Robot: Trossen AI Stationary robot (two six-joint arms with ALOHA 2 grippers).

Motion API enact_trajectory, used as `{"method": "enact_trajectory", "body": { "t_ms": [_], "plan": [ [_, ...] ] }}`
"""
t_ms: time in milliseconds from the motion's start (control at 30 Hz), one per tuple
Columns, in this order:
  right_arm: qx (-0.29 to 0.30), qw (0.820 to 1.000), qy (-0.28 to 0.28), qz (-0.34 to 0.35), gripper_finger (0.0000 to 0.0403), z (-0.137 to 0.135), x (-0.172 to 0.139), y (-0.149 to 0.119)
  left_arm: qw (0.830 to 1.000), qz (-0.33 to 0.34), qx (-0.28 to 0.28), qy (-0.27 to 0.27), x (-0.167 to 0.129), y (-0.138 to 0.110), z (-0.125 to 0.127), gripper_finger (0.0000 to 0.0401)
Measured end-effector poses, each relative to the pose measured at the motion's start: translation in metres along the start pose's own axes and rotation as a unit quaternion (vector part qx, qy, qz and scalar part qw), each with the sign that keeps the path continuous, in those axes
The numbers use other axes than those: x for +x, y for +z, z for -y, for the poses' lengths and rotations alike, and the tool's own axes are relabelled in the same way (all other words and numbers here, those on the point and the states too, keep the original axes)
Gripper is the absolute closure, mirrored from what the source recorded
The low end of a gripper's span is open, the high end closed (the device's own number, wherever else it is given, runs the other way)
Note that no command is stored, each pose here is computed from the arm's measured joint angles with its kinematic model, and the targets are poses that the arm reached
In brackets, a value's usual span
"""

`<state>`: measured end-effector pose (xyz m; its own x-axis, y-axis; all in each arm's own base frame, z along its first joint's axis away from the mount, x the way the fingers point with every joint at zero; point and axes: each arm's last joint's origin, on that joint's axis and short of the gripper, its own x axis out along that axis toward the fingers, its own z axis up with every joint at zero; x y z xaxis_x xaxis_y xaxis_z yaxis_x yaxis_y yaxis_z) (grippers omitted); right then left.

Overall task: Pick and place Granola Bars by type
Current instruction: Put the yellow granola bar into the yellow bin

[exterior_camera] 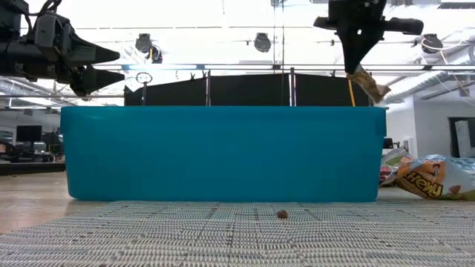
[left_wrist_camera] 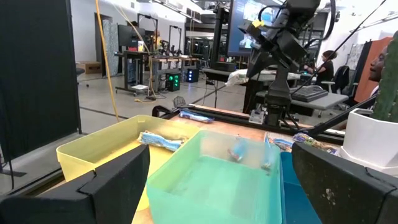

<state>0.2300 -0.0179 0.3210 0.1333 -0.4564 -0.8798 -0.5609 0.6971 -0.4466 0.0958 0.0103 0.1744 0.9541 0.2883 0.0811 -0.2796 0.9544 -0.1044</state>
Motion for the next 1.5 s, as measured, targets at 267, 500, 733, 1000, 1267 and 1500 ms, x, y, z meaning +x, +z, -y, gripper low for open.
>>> {"method": "enact_trajectory", "body": {
  "t_ms": [267,500,733,1000,1267,1500],
  "plan": [
    [-0.039,0.999,-0.002,-0.002,0.0403,0.006,0.008,0.005,1.0,0.0,0.0,0.0,0.0,0.0,0.0,0.0009],
    [-0.06,0.998,-0.016,0.01,0.0403,0.012,0.015,0.015,1.0,0.0,0.0,0.0,0.0,0.0,0.0,0.0009],
    [-0.034,0.996,-0.059,0.052,0.0403,0.026,0.017,0.031,1.0,0.0,0.0,0.0,0.0,0.0,0.0,0.0009],
    [0.011,0.986,-0.121,0.111,0.0403,0.051,0.014,0.052,1.0,0.0,0.0,0.0,0.0,0.0,0.0,0.0009],
    [0.064,0.985,-0.12,0.105,0.0403,0.076,0.028,0.059,1.0,0.0,0.0,0.0,0.0,0.0,0.0,0.0009],
    [0.187,0.965,-0.128,0.132,0.0403,0.104,0.037,0.058,1.0,0.0,0.0,0.0,0.0,0.0,0.0,0.0009]
  ]
}}
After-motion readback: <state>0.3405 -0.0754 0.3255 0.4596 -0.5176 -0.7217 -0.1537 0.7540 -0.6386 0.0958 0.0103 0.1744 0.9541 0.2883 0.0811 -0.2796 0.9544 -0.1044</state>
